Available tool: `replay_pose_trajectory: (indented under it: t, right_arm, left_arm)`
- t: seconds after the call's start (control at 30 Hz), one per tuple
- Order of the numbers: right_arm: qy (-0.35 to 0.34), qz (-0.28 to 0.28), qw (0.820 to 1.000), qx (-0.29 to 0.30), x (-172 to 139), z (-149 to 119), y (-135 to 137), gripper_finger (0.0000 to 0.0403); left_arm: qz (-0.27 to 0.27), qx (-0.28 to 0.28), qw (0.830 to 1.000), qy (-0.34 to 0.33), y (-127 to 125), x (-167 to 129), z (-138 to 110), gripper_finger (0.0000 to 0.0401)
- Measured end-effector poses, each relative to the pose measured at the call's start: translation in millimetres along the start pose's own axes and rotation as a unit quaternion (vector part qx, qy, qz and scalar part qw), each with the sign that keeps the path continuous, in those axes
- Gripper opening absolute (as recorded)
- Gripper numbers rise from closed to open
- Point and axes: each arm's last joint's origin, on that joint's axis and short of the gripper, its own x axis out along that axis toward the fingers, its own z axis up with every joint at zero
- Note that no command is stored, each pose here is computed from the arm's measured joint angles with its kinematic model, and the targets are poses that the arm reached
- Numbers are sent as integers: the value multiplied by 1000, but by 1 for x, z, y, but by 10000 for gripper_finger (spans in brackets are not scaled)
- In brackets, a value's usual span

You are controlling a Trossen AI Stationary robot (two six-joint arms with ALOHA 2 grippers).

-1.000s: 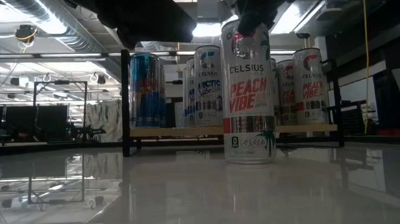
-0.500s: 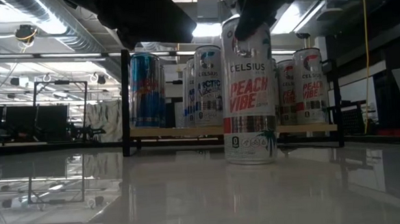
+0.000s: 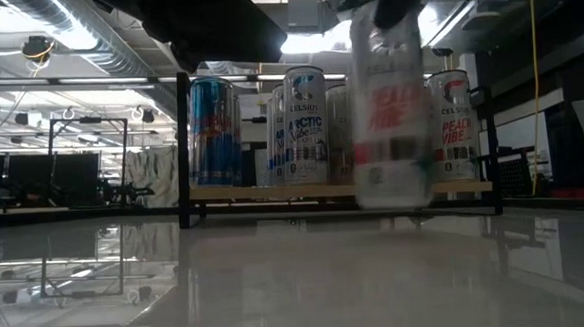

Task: Place canned beverage on shelf
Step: Put the white-pink soda can on the shelf aligned with the other white-pink soda can

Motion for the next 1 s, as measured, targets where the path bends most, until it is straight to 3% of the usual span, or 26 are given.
replay_pose_trajectory:
  t: [0.33, 0.57, 0.8, 1.0]
  right_arm:
    - [24, -13, 1000, -6, -57, -20, -19, 242]
    - [7, -76, 997, -12, -96, -34, -36, 244]
    - [-16, -104, 994, -11, -120, -39, -68, 244]
    - [-8, -101, 995, -4, -120, -36, -100, 245]
  left_arm:
    - [4, -2, 1000, -2, 2, 1, 1, 112]
    - [14, -7, 1000, -4, 7, 4, 3, 112]
    - [18, -9, 1000, -4, 10, 6, 3, 112]
    - [17, -9, 1000, -4, 10, 6, 3, 112]
